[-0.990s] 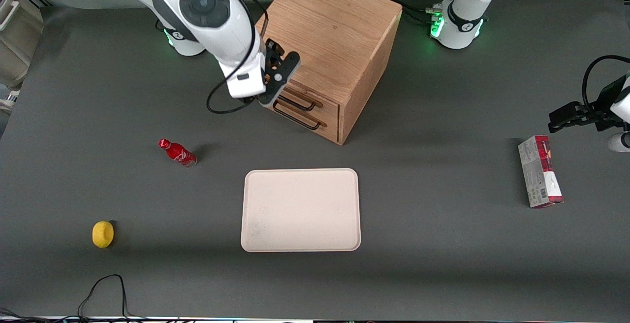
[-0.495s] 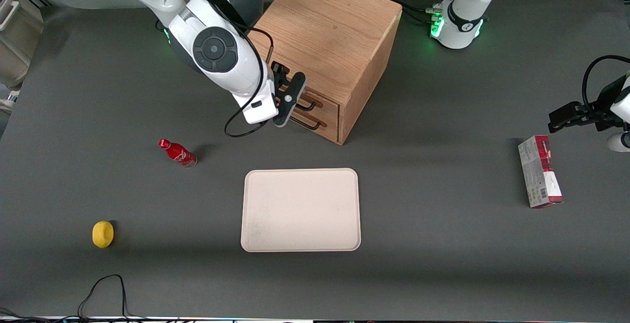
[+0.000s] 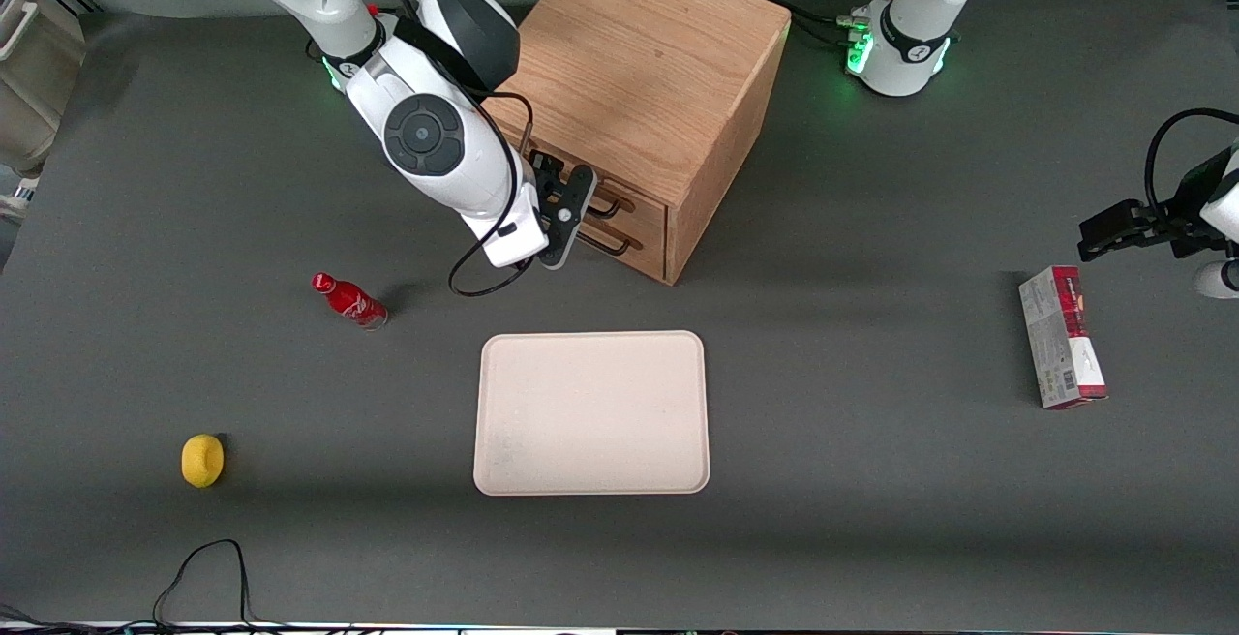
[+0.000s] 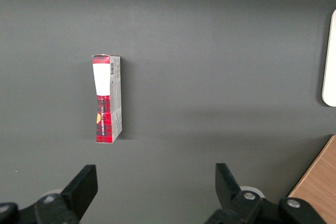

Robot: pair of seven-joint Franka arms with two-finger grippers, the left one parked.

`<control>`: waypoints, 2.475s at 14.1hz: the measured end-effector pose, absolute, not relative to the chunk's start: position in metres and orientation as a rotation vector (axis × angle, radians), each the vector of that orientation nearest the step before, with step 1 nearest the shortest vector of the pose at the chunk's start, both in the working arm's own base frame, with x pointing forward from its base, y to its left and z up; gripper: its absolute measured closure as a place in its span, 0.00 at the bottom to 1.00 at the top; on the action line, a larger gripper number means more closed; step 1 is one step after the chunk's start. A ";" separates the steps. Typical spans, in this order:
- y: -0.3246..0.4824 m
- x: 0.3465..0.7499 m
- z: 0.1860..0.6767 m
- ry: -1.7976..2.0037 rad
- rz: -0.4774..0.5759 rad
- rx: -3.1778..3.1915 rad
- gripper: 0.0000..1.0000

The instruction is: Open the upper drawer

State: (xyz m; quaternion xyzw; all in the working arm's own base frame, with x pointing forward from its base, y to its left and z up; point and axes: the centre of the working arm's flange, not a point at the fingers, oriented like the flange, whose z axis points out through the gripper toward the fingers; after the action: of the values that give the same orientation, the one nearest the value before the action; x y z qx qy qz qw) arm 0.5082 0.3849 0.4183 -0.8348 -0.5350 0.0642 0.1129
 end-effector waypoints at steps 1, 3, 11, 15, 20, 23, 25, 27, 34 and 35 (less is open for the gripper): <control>0.385 0.509 0.418 -1.569 0.187 -2.449 0.00; 0.384 0.509 0.418 -1.567 0.187 -2.448 0.00; 0.384 0.508 0.418 -1.568 0.188 -2.447 0.00; 0.385 0.507 0.418 -1.569 0.191 -2.438 0.00; 0.387 0.502 0.416 -1.564 0.206 -2.395 0.00; 0.386 0.502 0.413 -1.571 0.209 -2.389 0.00; 0.385 0.504 0.407 -1.570 0.205 -2.386 0.00; 0.384 0.506 0.402 -1.562 0.201 -2.378 0.00; 0.346 0.550 0.386 -1.534 0.131 -2.397 0.00; 0.341 0.557 0.388 -1.523 0.118 -2.406 0.00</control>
State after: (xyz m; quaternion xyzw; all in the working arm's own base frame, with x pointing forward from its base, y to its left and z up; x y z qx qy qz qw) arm 0.5571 0.3414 0.3876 -0.8353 -0.5287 0.0410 0.1455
